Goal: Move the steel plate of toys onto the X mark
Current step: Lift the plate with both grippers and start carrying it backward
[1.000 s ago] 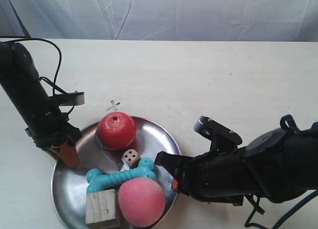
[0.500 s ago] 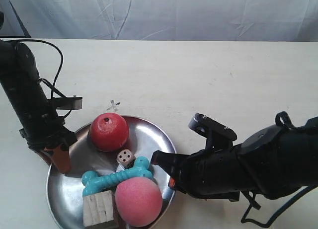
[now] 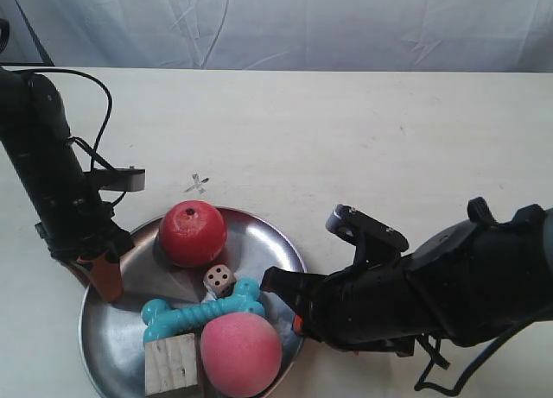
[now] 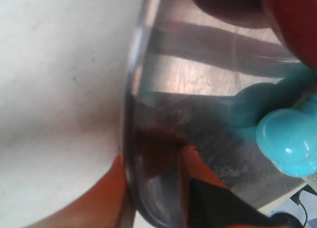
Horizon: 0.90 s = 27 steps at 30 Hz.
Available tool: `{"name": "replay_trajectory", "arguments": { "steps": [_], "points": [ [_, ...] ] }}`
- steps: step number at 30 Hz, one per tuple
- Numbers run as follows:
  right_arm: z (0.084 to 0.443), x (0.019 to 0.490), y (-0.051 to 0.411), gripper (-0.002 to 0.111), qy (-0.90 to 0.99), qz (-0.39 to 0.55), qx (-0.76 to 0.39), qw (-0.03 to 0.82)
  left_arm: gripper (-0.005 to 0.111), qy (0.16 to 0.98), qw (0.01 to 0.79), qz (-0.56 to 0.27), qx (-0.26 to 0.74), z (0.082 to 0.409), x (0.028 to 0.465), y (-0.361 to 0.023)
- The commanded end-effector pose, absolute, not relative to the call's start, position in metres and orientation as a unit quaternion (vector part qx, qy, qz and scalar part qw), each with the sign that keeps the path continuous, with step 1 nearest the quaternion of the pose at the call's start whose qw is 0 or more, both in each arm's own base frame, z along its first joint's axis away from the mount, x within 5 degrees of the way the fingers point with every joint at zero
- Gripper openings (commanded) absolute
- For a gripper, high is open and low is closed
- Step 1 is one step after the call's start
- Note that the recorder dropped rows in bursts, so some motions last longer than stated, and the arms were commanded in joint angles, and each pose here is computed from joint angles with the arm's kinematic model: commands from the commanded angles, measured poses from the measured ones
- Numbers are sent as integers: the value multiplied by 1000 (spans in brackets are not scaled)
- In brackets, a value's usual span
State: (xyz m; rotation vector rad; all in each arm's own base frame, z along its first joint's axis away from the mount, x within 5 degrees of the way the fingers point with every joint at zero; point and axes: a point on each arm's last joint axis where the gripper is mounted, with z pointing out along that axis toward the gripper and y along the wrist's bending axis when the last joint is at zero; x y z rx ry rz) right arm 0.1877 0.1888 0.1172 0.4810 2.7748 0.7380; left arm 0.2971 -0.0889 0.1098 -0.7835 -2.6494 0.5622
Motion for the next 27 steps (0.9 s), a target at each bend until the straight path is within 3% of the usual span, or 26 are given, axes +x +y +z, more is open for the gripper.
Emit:
{"name": "replay_trajectory", "arguments": {
  "steps": [1,27],
  "points": [
    [132,187,209,-1,934,320,139,79,0,-933,101,252,-235,103,303,-117],
    [120,183,212,-1,940,316,121,46,0,-938,79,243,-233,102,307,-116]
  ]
}}
